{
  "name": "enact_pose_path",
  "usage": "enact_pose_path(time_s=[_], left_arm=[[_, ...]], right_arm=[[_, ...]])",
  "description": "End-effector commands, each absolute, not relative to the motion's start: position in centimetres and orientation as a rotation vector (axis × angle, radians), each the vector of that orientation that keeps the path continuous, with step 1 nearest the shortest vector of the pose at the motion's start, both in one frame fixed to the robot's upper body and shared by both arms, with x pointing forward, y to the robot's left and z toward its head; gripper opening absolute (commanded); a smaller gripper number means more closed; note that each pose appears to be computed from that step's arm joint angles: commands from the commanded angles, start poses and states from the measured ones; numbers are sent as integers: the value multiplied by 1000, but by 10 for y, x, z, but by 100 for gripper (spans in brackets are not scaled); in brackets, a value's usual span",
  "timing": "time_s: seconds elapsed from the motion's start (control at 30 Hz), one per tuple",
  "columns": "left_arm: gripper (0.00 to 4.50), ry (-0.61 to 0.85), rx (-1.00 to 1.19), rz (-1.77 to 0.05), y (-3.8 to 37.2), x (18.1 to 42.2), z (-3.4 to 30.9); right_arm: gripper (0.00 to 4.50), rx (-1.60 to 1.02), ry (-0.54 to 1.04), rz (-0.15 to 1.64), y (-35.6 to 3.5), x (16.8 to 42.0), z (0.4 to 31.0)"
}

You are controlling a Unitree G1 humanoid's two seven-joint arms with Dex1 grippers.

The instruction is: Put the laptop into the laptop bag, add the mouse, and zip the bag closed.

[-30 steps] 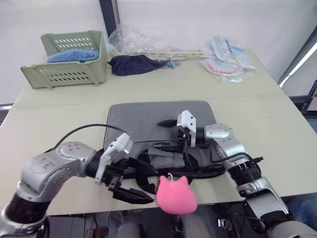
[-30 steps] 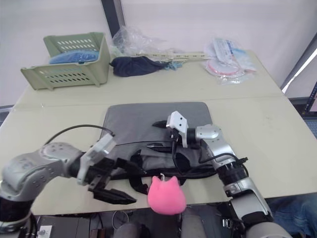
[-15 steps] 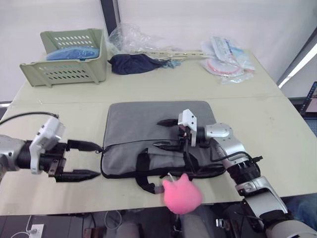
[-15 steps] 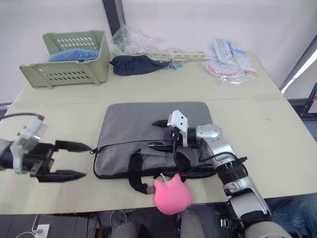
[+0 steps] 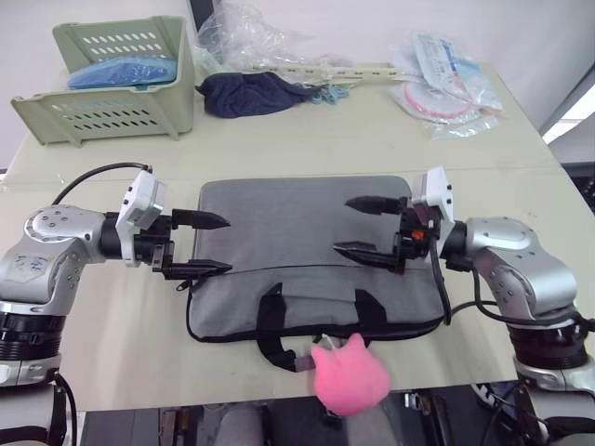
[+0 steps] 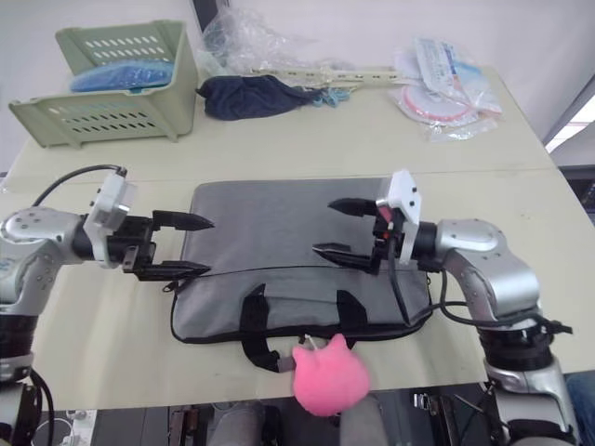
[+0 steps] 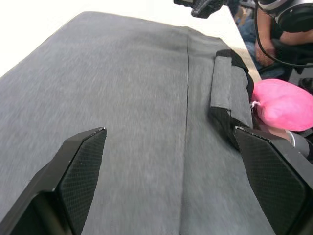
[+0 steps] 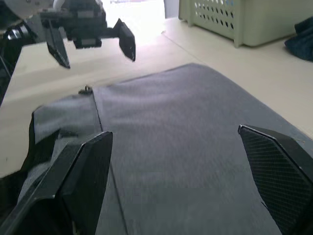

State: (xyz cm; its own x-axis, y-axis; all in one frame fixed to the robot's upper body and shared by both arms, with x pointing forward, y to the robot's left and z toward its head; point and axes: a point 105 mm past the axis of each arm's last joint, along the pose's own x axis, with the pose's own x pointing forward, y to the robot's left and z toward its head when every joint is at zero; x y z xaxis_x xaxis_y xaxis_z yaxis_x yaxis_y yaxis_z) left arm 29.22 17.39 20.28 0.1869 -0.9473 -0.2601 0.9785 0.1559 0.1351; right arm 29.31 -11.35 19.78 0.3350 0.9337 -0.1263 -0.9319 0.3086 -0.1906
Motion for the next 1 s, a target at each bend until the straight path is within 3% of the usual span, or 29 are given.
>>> enact_pose_path(time_s=[0.03,0.33,0.4,0.63,0.87,1.0], left_arm=[[446,77,346,-1433,161,295,208],[446,-45,344,-1636,91,304,203],[396,-59,350,-1667,79,306,196],[118,-98,329,-1690,48,319,183],[118,-144,322,-1682,33,324,187],[10,-161,306,-1673,25,327,195]], right_arm=[[450,-310,-45,1222,-121,283,210],[450,-347,60,1263,-135,238,196],[450,-344,78,1284,-134,228,193],[450,-403,115,1343,-129,198,175],[450,-441,131,1413,-121,169,160],[450,-481,111,1450,-115,157,154]])
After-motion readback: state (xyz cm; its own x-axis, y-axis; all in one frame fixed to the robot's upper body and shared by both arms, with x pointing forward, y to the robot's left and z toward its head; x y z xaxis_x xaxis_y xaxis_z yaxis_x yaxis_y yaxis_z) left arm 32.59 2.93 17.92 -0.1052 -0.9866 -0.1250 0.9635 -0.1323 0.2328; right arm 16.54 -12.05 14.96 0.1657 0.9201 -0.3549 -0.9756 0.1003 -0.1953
